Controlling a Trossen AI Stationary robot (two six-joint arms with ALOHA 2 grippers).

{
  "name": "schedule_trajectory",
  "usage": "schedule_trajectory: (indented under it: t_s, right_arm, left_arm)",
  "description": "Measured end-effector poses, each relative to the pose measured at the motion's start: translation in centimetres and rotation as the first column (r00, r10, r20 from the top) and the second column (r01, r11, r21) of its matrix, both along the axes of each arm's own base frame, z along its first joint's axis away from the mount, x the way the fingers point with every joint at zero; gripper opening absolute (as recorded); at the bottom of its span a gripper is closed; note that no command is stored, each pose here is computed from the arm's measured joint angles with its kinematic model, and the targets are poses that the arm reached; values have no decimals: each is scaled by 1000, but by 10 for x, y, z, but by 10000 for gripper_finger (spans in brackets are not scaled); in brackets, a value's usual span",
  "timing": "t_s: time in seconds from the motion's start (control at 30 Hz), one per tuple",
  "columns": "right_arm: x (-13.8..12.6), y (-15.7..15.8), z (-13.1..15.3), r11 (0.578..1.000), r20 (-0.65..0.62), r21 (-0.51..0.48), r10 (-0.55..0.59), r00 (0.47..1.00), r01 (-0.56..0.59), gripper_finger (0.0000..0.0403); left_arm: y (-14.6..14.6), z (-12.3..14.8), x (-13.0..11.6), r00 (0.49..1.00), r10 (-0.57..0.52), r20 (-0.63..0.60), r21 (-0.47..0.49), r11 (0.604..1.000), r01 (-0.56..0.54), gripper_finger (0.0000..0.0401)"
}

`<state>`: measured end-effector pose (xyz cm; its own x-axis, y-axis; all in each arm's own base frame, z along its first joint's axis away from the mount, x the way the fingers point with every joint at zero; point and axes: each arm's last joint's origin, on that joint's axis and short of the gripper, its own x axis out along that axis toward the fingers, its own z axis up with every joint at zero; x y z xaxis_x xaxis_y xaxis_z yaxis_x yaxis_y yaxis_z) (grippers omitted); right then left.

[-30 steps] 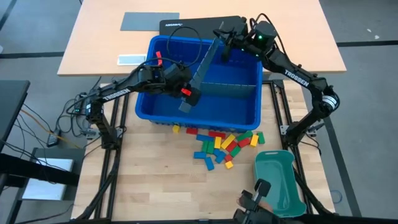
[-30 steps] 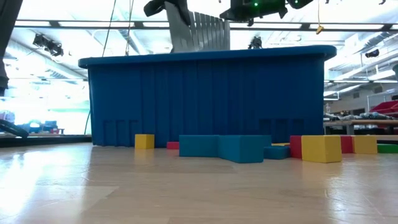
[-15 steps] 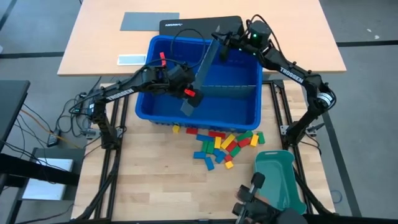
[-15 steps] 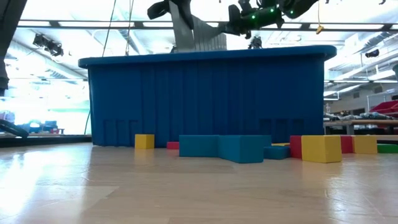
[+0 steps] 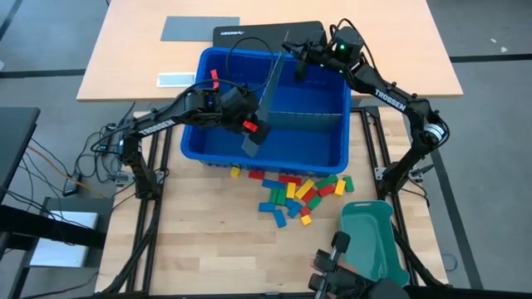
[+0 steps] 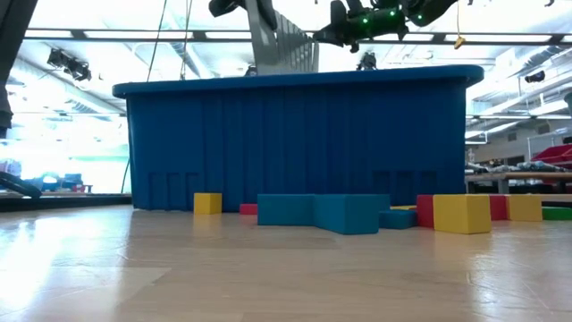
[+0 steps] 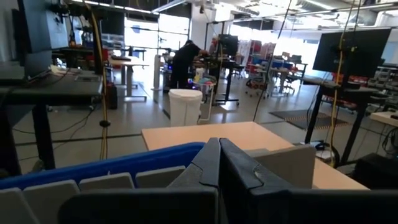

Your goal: Sort Items/Unsort Items

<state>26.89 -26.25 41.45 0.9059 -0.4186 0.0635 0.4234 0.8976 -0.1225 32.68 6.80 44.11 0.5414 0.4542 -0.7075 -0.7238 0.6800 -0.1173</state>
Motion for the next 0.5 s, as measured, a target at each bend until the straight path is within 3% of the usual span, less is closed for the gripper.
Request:
schedule_trajectory:
  t_s: [0.5]
  right_arm:
    - [0, -1, -10, 999, -76, 54, -3, 997, 7, 0]
  left_arm:
    - [3, -15, 16, 998, -25, -50, -8, 1000, 25, 2]
